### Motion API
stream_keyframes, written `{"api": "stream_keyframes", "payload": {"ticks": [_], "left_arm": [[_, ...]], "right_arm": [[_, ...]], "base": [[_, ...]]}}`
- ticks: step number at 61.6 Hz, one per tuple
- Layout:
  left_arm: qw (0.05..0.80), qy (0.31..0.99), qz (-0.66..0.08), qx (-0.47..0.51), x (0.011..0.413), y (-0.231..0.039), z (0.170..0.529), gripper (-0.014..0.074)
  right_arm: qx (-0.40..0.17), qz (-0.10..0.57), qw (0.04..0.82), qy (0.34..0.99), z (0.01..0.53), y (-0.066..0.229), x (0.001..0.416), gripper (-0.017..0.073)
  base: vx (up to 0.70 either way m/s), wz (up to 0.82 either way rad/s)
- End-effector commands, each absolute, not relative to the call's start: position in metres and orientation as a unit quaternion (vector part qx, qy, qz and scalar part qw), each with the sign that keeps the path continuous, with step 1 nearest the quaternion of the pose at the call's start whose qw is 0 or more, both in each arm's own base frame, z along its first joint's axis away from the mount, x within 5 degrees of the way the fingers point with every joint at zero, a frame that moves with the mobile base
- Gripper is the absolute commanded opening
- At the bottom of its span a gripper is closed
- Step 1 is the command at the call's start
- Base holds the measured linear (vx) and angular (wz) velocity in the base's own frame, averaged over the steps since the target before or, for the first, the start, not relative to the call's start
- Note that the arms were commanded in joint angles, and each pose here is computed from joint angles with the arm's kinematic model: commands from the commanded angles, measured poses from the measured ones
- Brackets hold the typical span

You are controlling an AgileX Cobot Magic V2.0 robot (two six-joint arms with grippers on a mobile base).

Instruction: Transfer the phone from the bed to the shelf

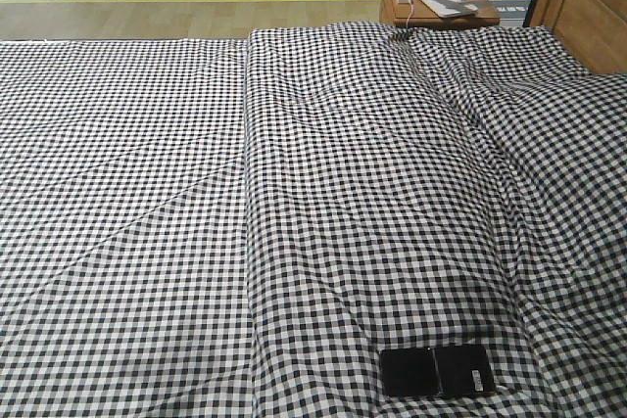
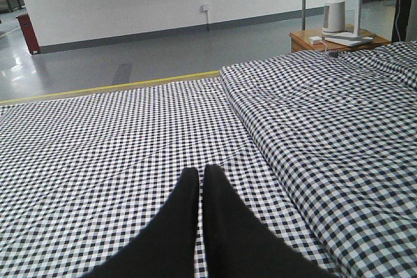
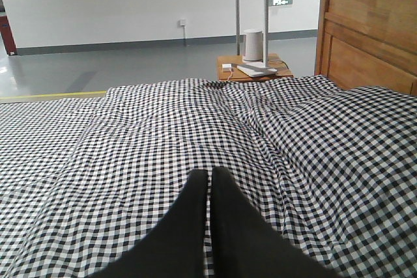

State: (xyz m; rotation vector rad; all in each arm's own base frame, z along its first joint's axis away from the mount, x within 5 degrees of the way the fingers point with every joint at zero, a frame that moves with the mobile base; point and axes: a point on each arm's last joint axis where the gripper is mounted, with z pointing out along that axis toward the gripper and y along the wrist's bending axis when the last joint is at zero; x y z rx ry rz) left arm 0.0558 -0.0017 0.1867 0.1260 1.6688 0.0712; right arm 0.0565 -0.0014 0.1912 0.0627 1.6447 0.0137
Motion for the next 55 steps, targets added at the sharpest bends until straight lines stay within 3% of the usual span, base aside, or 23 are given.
{"api": "stream_keyframes", "payload": {"ticks": [1, 55], "left_arm": [[0.705, 0.707, 0.029, 0.047, 0.0549, -0.0016, 0.2012, 0.0001], [0.705, 0.707, 0.029, 0.047, 0.0549, -0.0016, 0.2012, 0.0001]], "right_arm": [[0.027, 0.000, 0.711, 0.703, 0.1974, -0.0020, 0.0561, -0.0010], [0.027, 0.000, 0.711, 0.703, 0.1974, -0.0020, 0.0561, -0.0010]], "base": [[0.00, 0.00], [0.00, 0.00]]}}
